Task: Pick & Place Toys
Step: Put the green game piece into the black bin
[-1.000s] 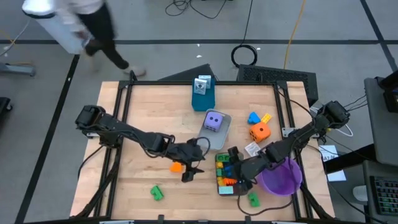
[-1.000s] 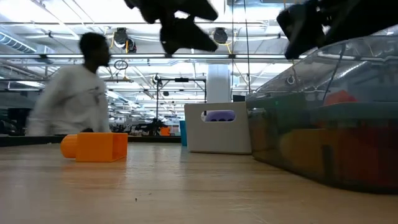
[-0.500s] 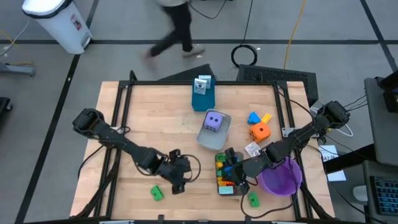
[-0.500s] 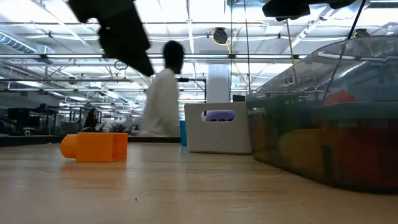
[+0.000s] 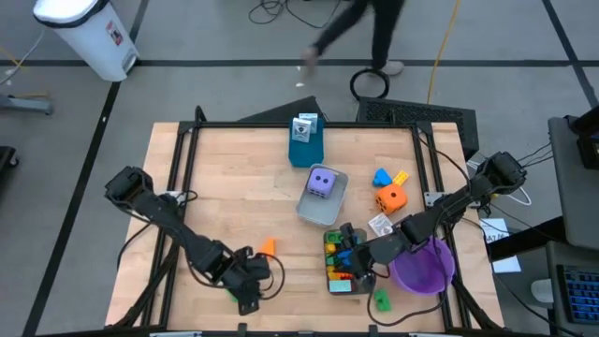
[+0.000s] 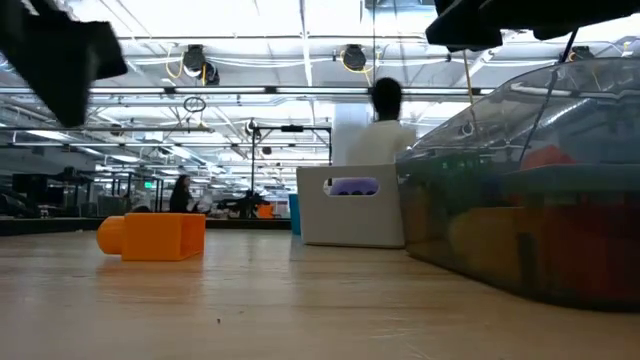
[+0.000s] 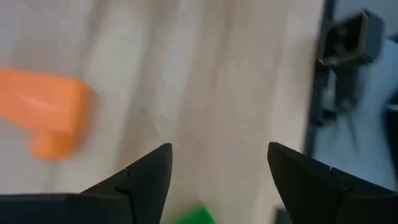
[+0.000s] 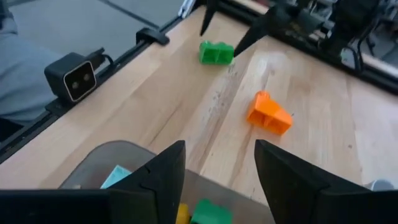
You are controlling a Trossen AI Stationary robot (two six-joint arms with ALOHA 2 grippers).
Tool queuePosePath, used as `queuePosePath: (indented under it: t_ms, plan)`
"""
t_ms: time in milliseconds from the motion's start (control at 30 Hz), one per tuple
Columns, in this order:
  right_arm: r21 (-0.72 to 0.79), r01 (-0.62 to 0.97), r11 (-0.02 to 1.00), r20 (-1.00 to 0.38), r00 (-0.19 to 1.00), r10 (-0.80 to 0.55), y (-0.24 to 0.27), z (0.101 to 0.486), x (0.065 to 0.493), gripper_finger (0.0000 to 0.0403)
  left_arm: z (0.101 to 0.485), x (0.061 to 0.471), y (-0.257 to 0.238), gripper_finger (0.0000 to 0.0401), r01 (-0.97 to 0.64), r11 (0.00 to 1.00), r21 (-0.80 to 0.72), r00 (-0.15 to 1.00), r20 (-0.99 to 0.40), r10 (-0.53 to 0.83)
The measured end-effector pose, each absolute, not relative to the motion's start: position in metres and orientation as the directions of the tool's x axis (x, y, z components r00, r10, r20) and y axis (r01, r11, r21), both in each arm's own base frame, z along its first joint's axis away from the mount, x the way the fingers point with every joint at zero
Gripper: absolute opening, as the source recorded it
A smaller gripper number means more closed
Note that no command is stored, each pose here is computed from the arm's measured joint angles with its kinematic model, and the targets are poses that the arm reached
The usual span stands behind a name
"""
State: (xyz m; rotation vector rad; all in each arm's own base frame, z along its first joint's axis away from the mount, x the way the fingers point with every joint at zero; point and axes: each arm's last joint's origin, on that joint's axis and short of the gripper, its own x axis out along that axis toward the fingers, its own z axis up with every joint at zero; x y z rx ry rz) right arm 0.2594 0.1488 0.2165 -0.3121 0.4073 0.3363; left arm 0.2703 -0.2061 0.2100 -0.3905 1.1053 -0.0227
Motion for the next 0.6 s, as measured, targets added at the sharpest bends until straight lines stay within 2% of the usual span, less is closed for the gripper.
queuePosePath:
  t_ms: [167,333,467,600]
  plan:
    - [-0.244,-0.377,0.893,-0.385,0.883,0.268,0.15,0.22,0.26,0.0185,0.21,0.26,-0.219,0.0269,-0.125,0.907,-0.402,0.355,-0.872,-0.338]
    - [-0.239,-0.381,0.893,-0.355,0.89,0.285,0.154,0.223,0.26,0.0186,0.208,0.247,-0.227,0.0269,0.045,0.909,-0.414,0.217,-0.884,-0.413]
    - [-0.239,-0.383,0.892,-0.352,0.89,0.288,0.155,0.223,0.259,0.0182,0.204,0.239,-0.225,0.0269,0.163,0.928,-0.334,0.165,-0.918,-0.36]
    - [-0.244,-0.384,0.891,-0.353,0.89,0.287,0.154,0.223,0.259,0.0181,0.202,0.236,-0.218,0.0269,0.259,0.946,-0.195,0.179,-0.953,-0.246]
